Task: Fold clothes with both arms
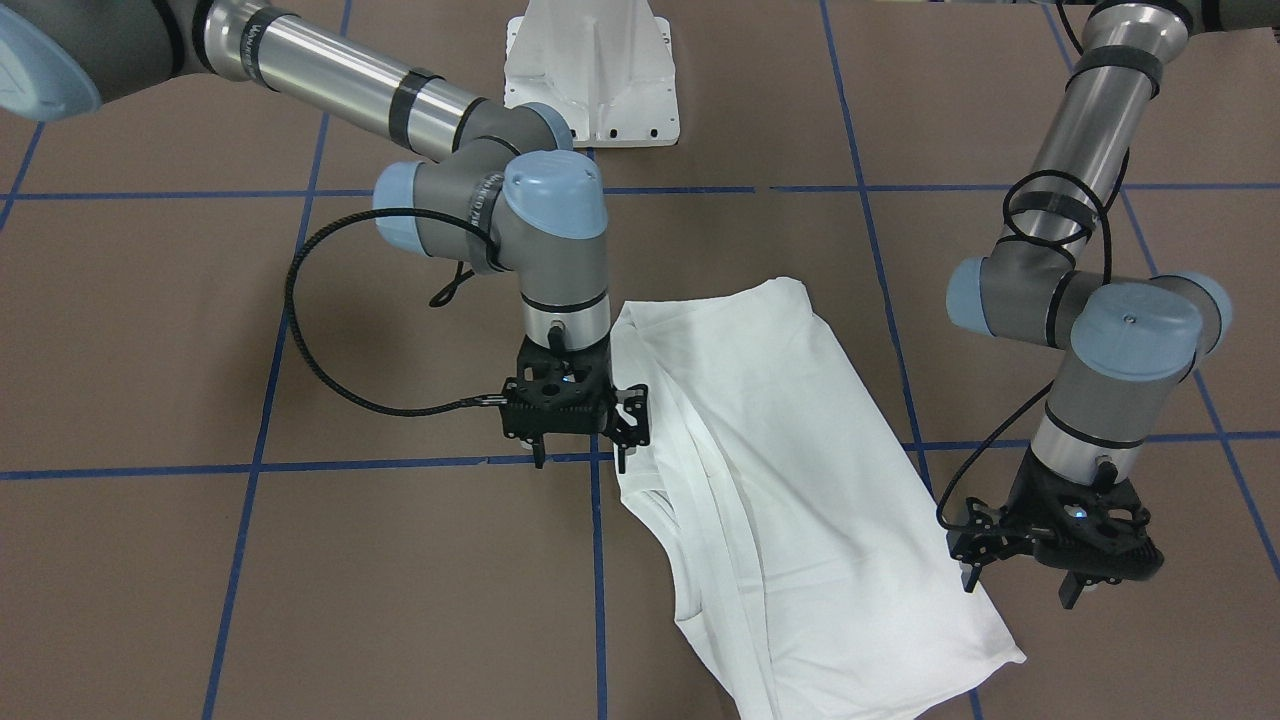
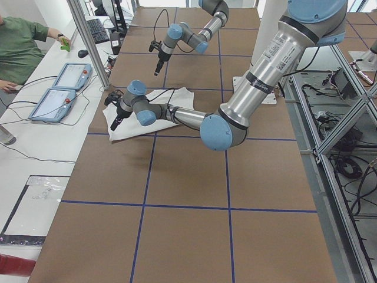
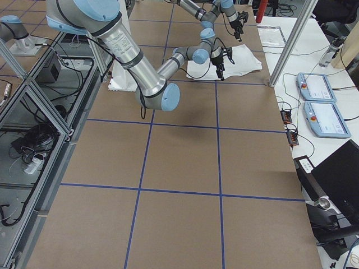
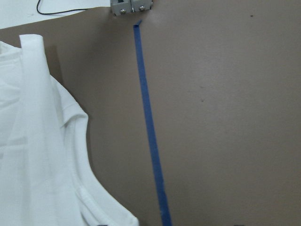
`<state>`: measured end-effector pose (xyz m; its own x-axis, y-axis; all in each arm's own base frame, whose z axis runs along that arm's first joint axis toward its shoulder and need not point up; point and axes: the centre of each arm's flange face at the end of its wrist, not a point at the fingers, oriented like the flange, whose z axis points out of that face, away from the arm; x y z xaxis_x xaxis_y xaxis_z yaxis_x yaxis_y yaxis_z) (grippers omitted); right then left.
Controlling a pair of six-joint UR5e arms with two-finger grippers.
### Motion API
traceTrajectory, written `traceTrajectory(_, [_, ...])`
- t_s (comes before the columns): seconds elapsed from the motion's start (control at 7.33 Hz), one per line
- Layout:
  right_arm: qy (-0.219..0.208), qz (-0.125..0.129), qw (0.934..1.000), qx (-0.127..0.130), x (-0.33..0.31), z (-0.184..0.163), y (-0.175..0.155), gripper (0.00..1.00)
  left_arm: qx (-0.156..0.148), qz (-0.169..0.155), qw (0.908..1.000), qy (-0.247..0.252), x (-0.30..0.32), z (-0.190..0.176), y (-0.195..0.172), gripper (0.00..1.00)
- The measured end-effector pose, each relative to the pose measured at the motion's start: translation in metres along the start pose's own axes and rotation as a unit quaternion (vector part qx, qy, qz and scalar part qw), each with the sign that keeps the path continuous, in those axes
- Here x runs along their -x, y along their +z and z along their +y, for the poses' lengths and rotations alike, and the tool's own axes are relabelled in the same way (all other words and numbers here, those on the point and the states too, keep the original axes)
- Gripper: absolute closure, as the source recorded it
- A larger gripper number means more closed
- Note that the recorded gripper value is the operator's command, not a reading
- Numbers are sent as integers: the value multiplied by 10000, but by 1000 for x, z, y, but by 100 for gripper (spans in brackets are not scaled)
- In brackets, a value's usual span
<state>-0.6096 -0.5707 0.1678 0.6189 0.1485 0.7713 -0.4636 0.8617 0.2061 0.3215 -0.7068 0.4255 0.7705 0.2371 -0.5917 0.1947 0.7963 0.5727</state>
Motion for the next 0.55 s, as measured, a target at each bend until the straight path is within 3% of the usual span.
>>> traceTrajectory(0.27, [157,-183,9996,-170,32,19,27,23,-38,47,10000,-34,-1,0,-6,0])
traceTrajectory(0.55, [137,-136,9994,-283,40,30,48,27,-39,51,10000,-46,0,2,-7,0])
